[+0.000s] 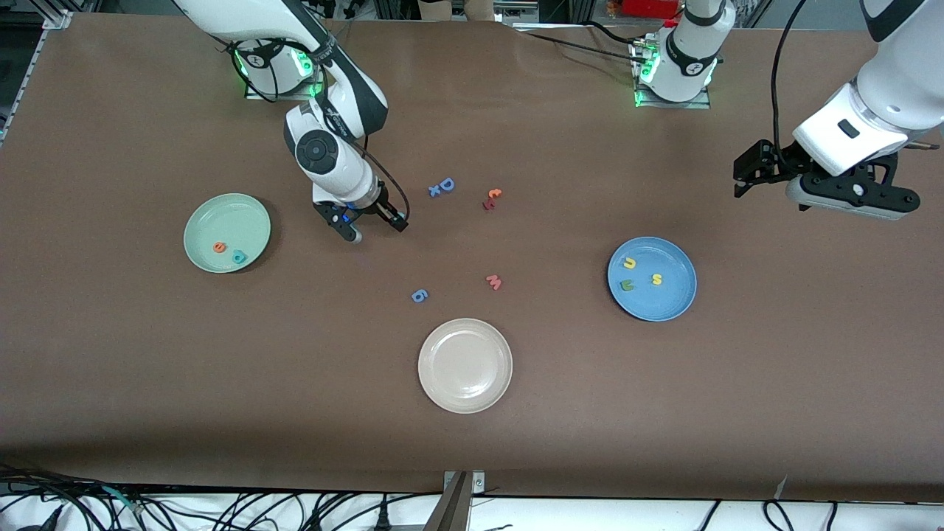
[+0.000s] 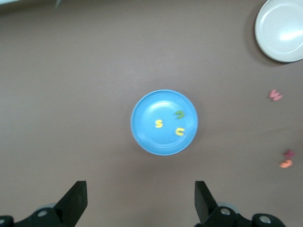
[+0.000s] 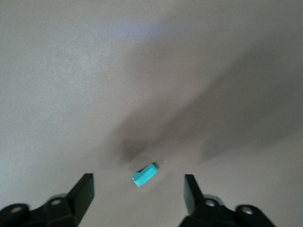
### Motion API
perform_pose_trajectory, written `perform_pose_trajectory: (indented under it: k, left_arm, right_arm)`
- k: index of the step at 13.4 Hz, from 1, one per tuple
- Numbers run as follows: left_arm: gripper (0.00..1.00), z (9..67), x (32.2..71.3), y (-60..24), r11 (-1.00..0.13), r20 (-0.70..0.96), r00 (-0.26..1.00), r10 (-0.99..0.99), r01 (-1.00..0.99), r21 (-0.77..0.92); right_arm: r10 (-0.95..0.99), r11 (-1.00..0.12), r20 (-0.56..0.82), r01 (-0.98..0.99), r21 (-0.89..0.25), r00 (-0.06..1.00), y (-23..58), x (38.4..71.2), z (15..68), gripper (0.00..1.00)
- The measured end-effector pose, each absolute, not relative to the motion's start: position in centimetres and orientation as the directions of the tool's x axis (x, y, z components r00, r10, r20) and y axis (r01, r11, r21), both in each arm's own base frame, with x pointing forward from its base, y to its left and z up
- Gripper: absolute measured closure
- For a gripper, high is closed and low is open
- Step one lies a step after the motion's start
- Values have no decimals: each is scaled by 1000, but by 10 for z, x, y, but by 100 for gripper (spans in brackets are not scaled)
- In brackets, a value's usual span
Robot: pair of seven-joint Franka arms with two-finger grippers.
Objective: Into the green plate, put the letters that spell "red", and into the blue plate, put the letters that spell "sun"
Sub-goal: 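Lower the right gripper and grasp the small cyan letter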
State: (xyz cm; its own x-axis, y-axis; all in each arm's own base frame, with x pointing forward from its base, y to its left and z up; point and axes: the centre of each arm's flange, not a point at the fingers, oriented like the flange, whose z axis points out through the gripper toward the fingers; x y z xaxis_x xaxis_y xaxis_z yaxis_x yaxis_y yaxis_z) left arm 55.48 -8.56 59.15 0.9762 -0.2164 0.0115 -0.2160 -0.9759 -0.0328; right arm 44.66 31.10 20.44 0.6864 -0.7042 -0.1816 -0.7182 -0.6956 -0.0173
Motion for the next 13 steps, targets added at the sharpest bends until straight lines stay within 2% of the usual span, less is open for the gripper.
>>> perform_pose_trajectory:
  k: [1,10,11,12,13]
  left_arm:
    - [0,591,554,-88,-973,11,974,-227,-227,-42]
    - [0,585,558,-59,-984,-3,984,-177,-177,-12]
    - [0,585,558,-59,-984,-3,984,-178,-178,-12]
    - [0,585,558,-59,-984,-3,984,-179,-179,-11]
    - [0,585,558,-60,-984,-3,984,-180,-180,-11]
  right_arm:
    - [-709,-690,-181,-724,-19,681,311,446,205,20]
    - [-757,-633,-177,-773,-39,629,327,436,201,31]
    - [-765,-623,-179,-781,-34,618,328,434,199,37]
    - [-770,-618,-180,-786,-28,612,327,433,197,38]
    - [-773,-615,-181,-788,-23,608,327,432,195,44]
